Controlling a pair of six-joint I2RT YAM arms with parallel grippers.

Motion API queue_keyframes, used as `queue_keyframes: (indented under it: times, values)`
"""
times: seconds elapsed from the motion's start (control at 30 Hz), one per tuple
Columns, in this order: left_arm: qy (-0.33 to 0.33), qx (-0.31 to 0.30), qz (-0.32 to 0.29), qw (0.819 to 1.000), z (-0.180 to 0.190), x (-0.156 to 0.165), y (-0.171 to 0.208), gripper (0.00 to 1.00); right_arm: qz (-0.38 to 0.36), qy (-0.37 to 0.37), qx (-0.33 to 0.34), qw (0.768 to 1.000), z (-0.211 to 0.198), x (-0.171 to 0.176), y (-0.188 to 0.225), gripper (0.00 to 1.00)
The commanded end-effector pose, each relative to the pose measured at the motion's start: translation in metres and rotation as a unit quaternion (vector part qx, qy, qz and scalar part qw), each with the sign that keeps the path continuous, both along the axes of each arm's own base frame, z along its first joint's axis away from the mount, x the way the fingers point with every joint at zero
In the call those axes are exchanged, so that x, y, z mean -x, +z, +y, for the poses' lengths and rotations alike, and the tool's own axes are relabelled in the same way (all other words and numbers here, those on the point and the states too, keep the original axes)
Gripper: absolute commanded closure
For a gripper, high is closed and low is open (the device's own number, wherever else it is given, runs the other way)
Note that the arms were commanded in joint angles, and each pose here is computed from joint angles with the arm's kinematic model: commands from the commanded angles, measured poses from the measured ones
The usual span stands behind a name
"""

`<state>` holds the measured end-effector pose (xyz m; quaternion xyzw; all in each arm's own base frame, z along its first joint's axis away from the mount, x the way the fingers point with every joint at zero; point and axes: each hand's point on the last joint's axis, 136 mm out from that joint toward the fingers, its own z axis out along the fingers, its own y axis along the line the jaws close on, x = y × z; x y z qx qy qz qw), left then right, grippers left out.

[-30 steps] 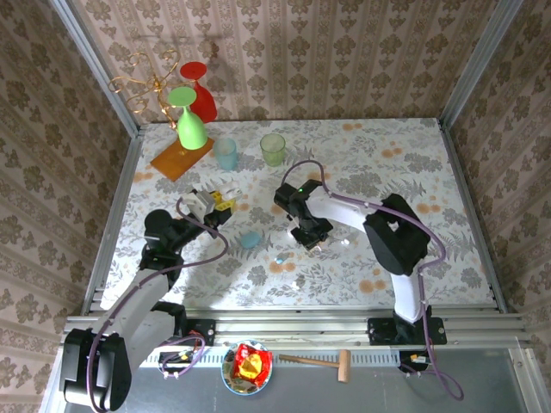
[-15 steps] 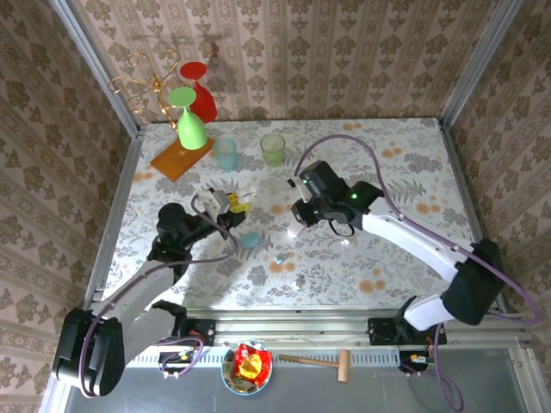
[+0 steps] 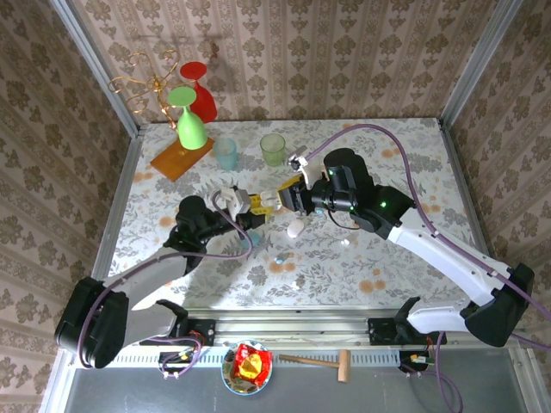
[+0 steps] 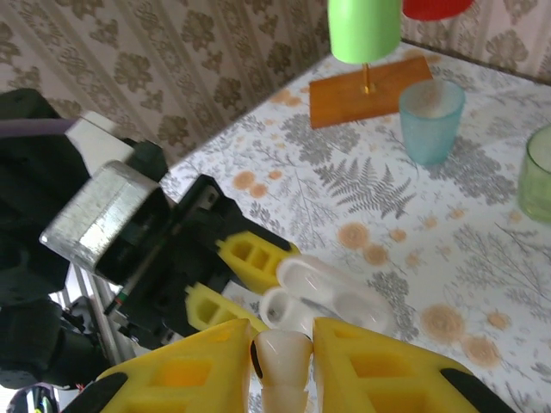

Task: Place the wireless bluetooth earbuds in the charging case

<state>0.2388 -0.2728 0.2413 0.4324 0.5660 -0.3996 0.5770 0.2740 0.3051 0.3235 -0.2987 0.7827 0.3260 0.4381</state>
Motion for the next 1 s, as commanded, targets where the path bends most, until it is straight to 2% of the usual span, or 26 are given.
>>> queue_keyframes:
  times: [0.0,0.2,0.57,0.97]
  values:
    - [-0.025,0.026,-0.028,0.999,-0.008,0.005,0.027,1.00,-0.021,0.030,-0.019,0.999,0.014,0.003,0.009,0.75]
    - [-0.038,0.052,-0.014,0.998,-0.014,0.006,0.037,1.00,-0.022,0.040,-0.014,0.999,0.024,-0.001,0.003,0.76]
    - [-0.048,0.061,-0.011,0.997,-0.017,0.007,0.045,1.00,-0.013,0.025,-0.007,1.000,0.029,-0.013,-0.014,0.77]
    - [-0.025,0.086,-0.010,0.996,-0.014,-0.001,0.057,1.00,-0.001,0.017,0.000,1.000,0.028,-0.016,-0.027,0.78]
